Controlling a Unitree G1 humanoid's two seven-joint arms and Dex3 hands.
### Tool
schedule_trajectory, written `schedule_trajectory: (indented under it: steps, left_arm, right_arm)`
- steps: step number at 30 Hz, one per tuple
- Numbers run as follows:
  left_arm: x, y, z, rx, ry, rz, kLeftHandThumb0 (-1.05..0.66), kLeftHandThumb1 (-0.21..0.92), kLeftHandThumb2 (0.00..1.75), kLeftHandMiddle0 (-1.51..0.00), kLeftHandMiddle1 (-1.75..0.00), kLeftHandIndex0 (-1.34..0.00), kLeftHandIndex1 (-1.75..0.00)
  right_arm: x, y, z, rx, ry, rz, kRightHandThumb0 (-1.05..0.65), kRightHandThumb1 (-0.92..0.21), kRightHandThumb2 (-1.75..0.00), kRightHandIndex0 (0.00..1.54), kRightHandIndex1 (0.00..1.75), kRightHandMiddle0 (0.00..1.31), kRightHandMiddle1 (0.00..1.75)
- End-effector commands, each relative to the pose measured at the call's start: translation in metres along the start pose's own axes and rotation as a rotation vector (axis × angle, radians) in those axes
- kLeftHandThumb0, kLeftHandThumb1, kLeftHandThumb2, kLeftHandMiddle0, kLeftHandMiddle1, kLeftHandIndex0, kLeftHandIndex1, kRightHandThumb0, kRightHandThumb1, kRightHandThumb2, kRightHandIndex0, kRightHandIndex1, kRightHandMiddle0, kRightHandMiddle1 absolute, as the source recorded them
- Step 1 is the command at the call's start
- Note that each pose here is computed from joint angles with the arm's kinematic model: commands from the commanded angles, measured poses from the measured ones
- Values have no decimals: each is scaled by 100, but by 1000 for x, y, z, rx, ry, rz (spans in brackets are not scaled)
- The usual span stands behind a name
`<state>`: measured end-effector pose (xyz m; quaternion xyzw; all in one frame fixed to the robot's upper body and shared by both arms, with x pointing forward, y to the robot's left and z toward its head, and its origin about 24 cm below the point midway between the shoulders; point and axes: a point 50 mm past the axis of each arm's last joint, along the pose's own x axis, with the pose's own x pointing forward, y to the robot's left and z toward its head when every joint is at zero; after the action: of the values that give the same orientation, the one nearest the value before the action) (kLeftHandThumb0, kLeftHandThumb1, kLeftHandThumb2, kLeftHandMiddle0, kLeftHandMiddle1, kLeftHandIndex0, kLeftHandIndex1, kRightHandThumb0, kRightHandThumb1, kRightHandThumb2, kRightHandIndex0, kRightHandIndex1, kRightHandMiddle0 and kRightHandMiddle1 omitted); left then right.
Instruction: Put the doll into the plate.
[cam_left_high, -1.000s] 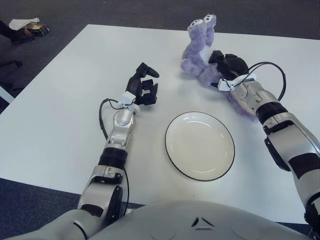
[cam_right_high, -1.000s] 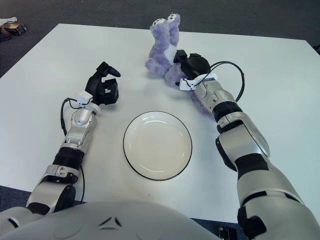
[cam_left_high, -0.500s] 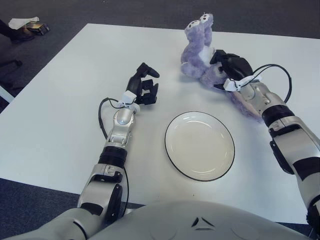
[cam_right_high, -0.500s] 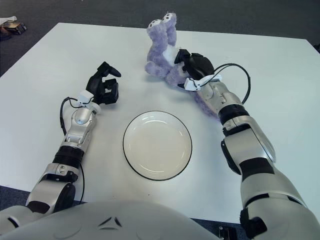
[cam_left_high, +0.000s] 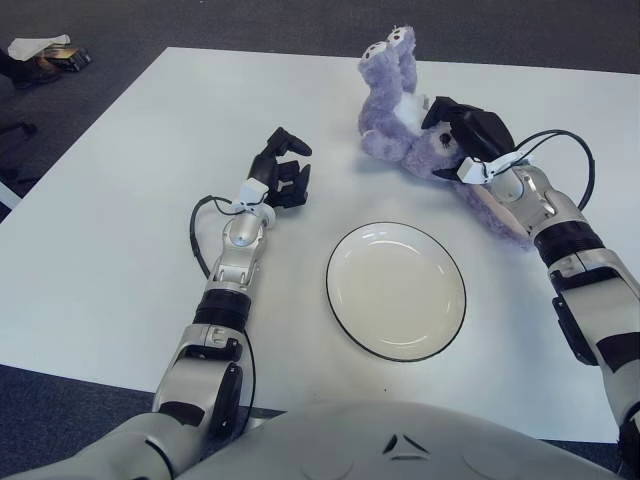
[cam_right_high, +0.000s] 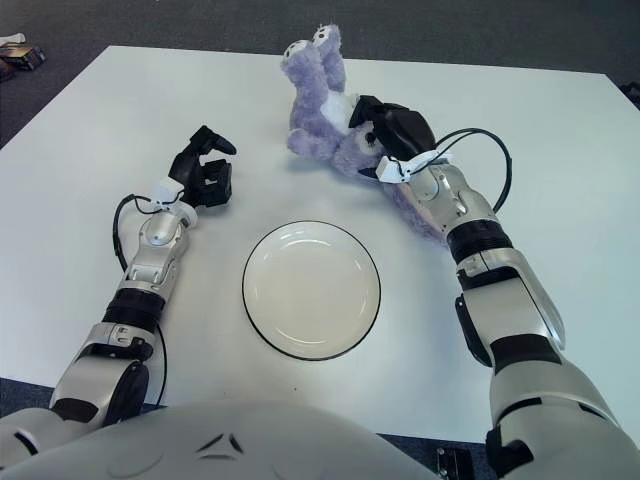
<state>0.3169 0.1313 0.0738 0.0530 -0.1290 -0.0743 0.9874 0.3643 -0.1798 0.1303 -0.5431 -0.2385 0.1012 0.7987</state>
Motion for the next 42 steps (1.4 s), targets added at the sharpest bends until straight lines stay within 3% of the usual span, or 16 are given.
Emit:
schedule_trajectory:
  steps: [1,27,39,41,42]
  left_arm:
    - [-4,6,-9,-12,64,32,-39,62,94,-103,-175,-38,-175]
    - [-4,16,-10,26,75,87,-39,65,90,-100,-175,-36,-175]
    - [-4,15,-10,32,76,91,-39,65,90,-99,-175,-36,-175]
    - [-4,15,-10,34,79,91,-39,65,90,-99,-175,-36,-175]
    - [-4,15,-11,33,80,91,-39,64,90,-99,-175,-36,-175]
  right_arm:
    - [2,-14,6,18,-31,-66,0,-9,-156,82,165,55,175]
    - [2,-43,22,67,-66,-174,0,-7,-160,81,172,56,175]
    - [-2,-56,33,128,-107,-168,0,-6,-162,82,173,57,175]
    - [-4,-57,35,142,-125,-164,0,-4,-164,83,174,58,175]
    - [-4,-58,35,146,-131,-163,-10,-8,-159,91,174,59,175]
